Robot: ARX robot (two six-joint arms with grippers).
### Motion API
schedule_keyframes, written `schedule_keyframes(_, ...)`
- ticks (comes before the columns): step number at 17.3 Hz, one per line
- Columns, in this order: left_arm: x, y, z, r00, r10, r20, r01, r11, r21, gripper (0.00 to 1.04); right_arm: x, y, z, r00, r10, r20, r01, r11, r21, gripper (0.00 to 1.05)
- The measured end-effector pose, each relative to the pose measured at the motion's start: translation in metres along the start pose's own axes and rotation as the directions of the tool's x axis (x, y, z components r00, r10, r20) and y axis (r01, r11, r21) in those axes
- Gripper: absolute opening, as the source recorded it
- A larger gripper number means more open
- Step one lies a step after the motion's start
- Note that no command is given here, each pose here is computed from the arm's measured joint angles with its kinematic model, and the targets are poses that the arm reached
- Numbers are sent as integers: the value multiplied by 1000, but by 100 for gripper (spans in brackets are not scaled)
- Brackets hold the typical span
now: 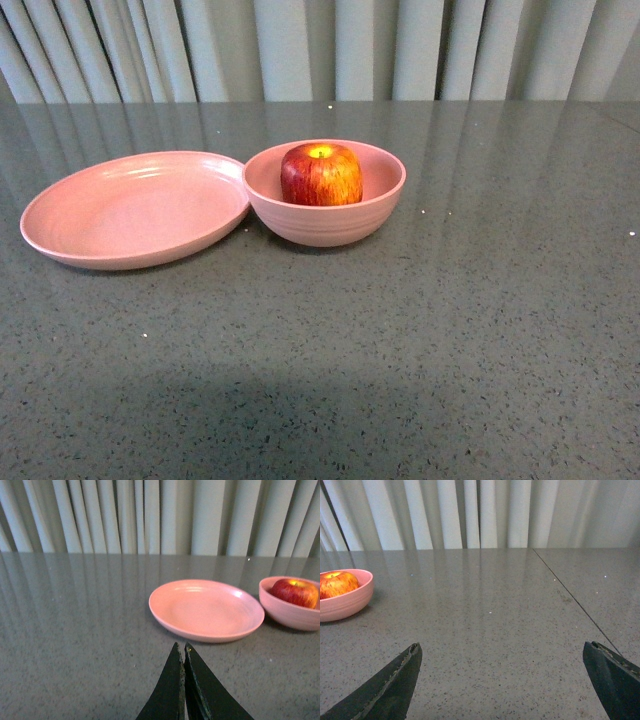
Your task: Move apple from plate to bowl
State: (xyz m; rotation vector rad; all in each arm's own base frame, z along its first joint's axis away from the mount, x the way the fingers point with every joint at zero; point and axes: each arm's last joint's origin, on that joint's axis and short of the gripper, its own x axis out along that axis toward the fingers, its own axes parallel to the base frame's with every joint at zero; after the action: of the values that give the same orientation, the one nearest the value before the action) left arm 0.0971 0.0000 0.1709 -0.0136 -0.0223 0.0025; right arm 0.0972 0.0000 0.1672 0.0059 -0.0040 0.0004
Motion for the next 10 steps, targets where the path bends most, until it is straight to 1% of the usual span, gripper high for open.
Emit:
schedule_keyframes(1, 0, 0, -4, 999, -2, -32, 2, 1000, 0, 1, 0, 0, 0, 1000, 0, 2, 0, 1000, 0, 98)
schedule_keyframes(7, 0, 0, -3, 1000, -3, -21, 3, 1000, 1, 1, 0, 0, 0, 1000, 0, 1, 0, 1000, 0, 98)
schedule_keyframes(10, 0, 0, -3, 1000, -3, -21, 3, 1000, 0, 33, 0, 0, 0, 1000, 0, 1, 0, 1000, 0, 98)
